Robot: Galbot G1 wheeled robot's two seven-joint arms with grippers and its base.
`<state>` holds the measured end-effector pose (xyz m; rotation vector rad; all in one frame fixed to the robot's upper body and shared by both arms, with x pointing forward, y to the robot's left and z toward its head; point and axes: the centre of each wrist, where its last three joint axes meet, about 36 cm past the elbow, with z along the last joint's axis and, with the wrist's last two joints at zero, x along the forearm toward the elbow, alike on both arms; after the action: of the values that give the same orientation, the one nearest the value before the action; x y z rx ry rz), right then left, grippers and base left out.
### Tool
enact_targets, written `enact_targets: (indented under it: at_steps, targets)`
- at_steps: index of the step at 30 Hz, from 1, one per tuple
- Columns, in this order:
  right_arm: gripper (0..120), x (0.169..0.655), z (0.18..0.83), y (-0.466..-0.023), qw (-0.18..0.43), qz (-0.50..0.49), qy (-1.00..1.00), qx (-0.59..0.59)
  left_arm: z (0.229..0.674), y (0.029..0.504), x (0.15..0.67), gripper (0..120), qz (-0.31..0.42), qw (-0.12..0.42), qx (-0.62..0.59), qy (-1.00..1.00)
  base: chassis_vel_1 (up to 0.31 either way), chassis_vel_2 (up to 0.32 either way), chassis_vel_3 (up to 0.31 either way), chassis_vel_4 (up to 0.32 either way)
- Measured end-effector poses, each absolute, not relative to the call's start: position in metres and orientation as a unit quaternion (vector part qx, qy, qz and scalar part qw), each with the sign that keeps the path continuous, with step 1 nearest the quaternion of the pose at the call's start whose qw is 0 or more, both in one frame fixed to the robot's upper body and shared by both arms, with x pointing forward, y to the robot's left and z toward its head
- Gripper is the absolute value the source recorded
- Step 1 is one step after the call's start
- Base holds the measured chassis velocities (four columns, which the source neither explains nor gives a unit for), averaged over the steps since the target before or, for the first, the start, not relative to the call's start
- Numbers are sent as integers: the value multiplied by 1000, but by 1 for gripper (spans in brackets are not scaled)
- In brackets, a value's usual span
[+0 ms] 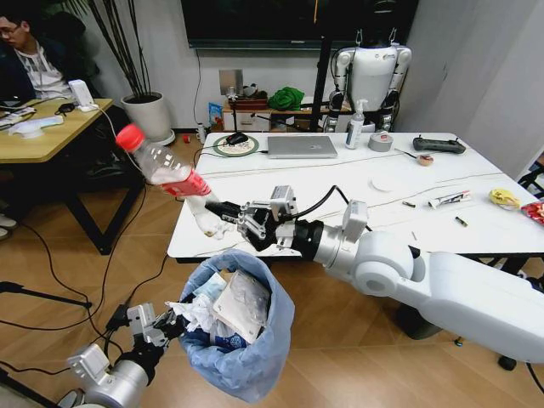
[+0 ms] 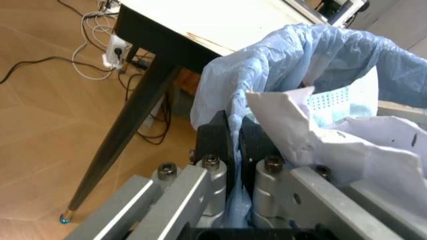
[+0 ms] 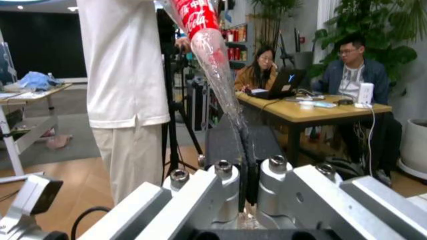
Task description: Pick up the trash bin and place the trash from the table into it.
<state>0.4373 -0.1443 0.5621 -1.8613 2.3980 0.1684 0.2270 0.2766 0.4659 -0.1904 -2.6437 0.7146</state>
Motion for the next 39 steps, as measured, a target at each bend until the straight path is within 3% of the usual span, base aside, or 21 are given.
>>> enact_targets:
  at_steps: [39]
  targets:
    - [0,419,481,-187,-9,23,809,-587,471,275,227,0,267,191,-62,-943,0,0,0,0]
